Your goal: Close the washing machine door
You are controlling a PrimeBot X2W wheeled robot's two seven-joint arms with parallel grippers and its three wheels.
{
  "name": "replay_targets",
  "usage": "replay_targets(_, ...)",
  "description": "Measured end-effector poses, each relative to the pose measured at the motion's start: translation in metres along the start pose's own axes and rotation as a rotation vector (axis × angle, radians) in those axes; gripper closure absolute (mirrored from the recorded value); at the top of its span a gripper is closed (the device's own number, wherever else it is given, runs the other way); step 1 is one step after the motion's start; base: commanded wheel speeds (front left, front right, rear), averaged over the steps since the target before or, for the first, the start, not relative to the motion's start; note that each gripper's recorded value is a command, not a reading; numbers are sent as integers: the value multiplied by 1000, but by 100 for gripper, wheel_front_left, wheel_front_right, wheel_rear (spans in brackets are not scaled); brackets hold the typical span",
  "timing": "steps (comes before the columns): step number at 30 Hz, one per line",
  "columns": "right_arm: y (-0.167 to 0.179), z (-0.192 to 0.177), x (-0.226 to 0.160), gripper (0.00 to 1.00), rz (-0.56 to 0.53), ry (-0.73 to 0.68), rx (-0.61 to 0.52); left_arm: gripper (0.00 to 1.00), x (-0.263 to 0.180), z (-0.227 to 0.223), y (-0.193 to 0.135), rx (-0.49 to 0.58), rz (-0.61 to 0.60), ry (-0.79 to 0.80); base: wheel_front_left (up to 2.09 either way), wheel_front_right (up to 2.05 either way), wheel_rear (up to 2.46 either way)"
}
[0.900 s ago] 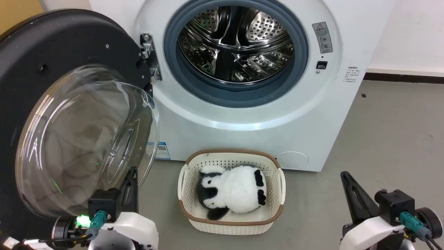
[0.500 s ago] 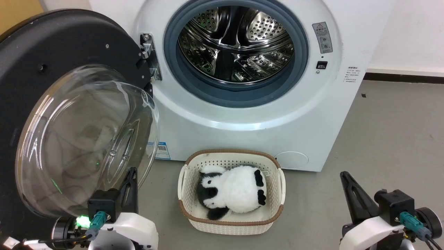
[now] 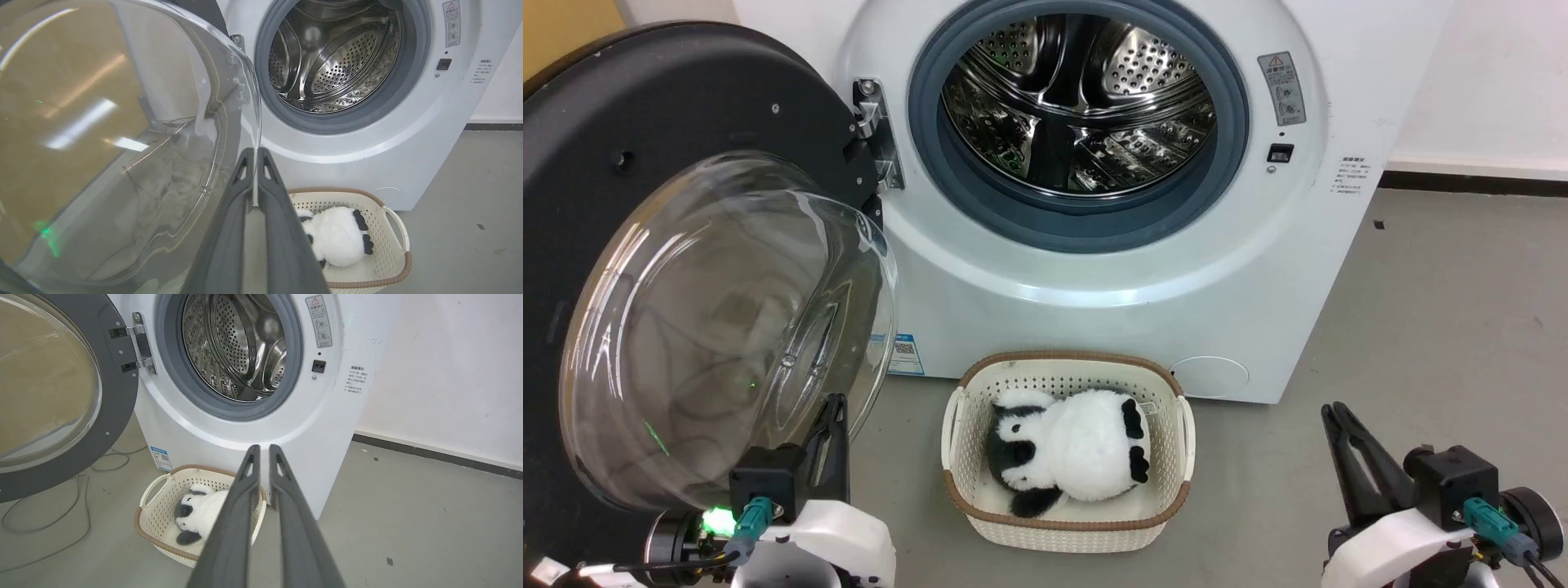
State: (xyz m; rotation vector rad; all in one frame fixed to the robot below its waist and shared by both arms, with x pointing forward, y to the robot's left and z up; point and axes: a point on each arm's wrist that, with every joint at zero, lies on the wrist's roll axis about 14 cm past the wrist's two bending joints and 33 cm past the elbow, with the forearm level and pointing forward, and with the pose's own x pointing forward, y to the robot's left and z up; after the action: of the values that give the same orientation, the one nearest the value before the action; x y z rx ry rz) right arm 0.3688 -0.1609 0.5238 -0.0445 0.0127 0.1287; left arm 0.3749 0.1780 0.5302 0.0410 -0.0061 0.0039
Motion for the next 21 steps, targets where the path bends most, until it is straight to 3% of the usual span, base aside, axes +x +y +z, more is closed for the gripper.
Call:
replay_targets(11, -3, 1, 0, 0, -8, -10, 13, 0, 0, 1, 0, -2, 10, -8, 0, 0, 0)
replay_targets(12, -3, 1, 0, 0, -9, -11, 13, 67, 0, 1, 0, -2, 12, -9, 0, 0, 0)
replay_targets(13, -4, 1, 1, 0, -11, -14, 17, 100, 0, 1, 0, -2, 13, -12, 0, 0, 0)
replay_targets(21, -3, 3, 5, 0, -7, -32, 30, 100, 1, 16, 5, 0, 26, -67, 0, 0, 0)
